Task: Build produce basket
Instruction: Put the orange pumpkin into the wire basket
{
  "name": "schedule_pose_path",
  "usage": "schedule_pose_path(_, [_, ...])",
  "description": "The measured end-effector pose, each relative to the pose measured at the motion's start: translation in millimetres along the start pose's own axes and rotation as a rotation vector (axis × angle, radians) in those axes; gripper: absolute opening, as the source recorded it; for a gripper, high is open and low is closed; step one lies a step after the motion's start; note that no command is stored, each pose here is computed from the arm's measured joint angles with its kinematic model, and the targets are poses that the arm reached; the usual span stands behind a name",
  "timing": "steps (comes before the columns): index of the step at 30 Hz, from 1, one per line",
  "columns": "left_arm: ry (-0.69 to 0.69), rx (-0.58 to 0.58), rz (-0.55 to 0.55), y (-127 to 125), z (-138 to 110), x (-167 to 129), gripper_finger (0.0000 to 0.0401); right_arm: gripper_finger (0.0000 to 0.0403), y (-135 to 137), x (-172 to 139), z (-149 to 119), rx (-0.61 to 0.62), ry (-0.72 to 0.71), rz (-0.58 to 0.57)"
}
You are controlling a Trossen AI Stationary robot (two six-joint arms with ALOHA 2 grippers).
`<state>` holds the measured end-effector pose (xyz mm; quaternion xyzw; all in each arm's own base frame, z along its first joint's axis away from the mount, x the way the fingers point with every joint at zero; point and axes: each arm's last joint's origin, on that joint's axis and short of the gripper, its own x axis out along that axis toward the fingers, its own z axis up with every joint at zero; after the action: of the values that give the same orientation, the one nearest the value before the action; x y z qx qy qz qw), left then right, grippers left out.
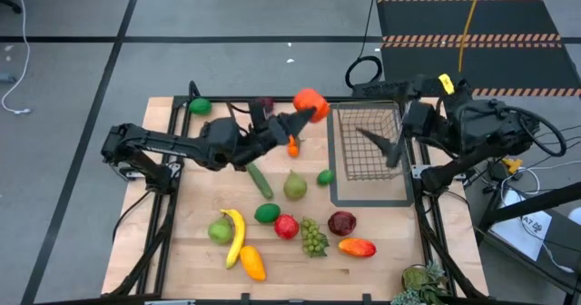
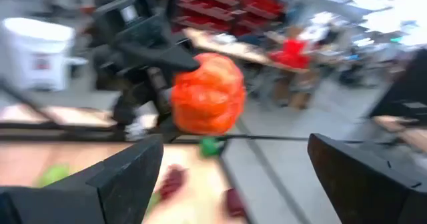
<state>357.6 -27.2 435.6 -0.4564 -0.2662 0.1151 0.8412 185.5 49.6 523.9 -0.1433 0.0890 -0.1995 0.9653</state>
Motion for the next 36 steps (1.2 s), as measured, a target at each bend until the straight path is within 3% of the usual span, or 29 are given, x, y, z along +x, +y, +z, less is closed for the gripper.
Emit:
schedule_pose_path(6, [-0.134, -0.02, -0.004, -6, 10, -1, 0.036, 0.0369, 13, 24, 13, -0.152, -0.129, -0.125])
schedule_pose_path(11, [-0.161, -0.011, -0.002, -7, 10, -1, 0.036, 0.0369, 29, 46, 3, -0.236, -0.217, -0.181])
schedule_pose_path(19, [-0.168, 0.034, -0.03, -15, 7, -7, 0.036, 0.0368, 44, 65, -18, -0.209, -0.305, -0.147])
schedule_pose_path(26, [-0.15, 0.099, -0.03, -18, 3, -10, 0.036, 0.0368, 47, 91, -34, -0.21, -0.302, -0.186])
schedule_pose_path(36, [-0.166, 0.137, -0.02, -14, 8, -6, 0.0361, 0.0368, 45, 118, -38, -0.204, -0.353, -0.203])
